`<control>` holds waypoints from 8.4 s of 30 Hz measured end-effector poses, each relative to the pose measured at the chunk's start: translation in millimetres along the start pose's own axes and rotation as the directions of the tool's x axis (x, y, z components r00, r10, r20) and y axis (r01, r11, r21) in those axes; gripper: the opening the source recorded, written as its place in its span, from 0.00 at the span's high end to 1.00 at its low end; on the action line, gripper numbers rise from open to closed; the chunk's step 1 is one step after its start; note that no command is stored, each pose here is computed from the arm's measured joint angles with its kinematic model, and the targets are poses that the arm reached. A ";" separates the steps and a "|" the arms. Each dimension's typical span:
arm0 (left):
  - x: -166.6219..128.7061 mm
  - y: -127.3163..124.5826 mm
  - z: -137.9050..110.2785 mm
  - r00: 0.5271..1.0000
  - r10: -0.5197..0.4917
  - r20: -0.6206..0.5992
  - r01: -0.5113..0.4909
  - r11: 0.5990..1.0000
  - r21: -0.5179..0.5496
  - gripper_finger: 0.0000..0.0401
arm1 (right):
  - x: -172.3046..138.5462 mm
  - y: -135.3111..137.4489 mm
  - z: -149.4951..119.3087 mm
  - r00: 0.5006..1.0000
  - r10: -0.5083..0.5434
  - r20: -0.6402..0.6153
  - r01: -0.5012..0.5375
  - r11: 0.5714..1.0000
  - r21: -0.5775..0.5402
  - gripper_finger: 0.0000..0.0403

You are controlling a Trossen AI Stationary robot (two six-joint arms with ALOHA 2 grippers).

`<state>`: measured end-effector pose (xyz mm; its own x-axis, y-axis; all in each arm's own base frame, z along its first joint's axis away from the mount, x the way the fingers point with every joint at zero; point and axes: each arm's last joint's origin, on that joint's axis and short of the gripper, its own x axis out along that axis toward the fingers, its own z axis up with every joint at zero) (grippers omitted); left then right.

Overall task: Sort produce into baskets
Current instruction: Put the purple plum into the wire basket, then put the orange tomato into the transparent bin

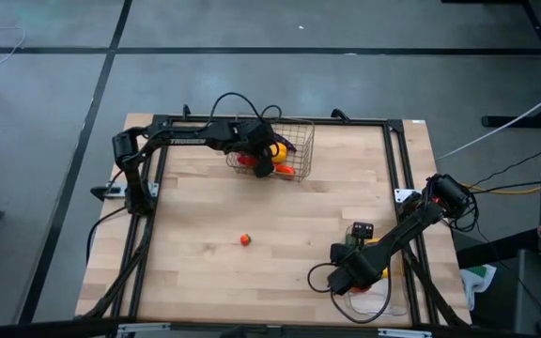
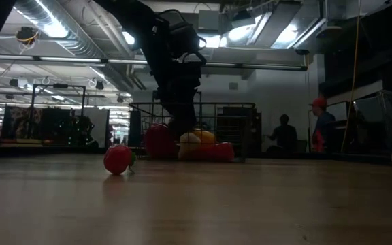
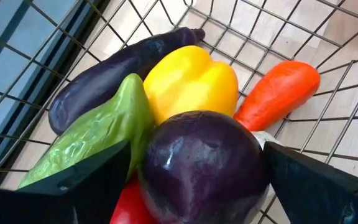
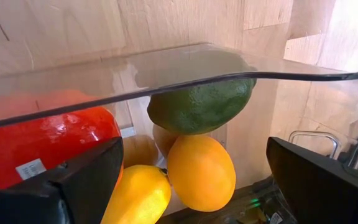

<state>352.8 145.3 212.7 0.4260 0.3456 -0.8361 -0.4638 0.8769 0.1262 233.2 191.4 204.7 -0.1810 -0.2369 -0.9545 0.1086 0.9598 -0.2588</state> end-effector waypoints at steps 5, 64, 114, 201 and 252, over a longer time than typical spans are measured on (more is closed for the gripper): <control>0.0 0.0 0.1 1.000 0.000 0.001 0.000 1.000 0.004 0.10 | 0.1 0.1 0.0 1.000 0.000 0.000 0.000 1.000 0.000 0.03; -270.2 -78.6 -68.3 0.964 -0.034 0.262 0.017 0.998 0.064 0.10 | -64.4 -65.4 165.0 0.542 0.152 0.826 -0.170 0.983 -0.069 0.03; -186.5 -160.5 -171.4 0.919 -0.124 0.375 0.136 0.991 -0.007 0.10 | 54.0 -40.2 251.4 0.533 0.327 0.780 -0.250 0.942 -0.224 0.34; -132.5 -25.1 -263.6 0.366 -0.330 0.870 0.295 0.928 0.228 0.10 | -111.0 -39.5 108.9 0.881 0.349 0.321 -0.264 0.923 -0.280 0.61; -128.3 -21.1 -273.1 0.423 -0.328 0.845 0.317 0.927 0.201 0.10 | 0.9 -42.8 -17.0 0.968 0.207 0.139 -0.190 0.974 -0.126 0.61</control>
<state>95.8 -8.8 171.5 0.9885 0.1406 0.0557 -0.1385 0.9895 -0.0410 211.8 152.6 217.4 -0.0168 -0.0516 -0.9985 0.0172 0.9985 -0.0519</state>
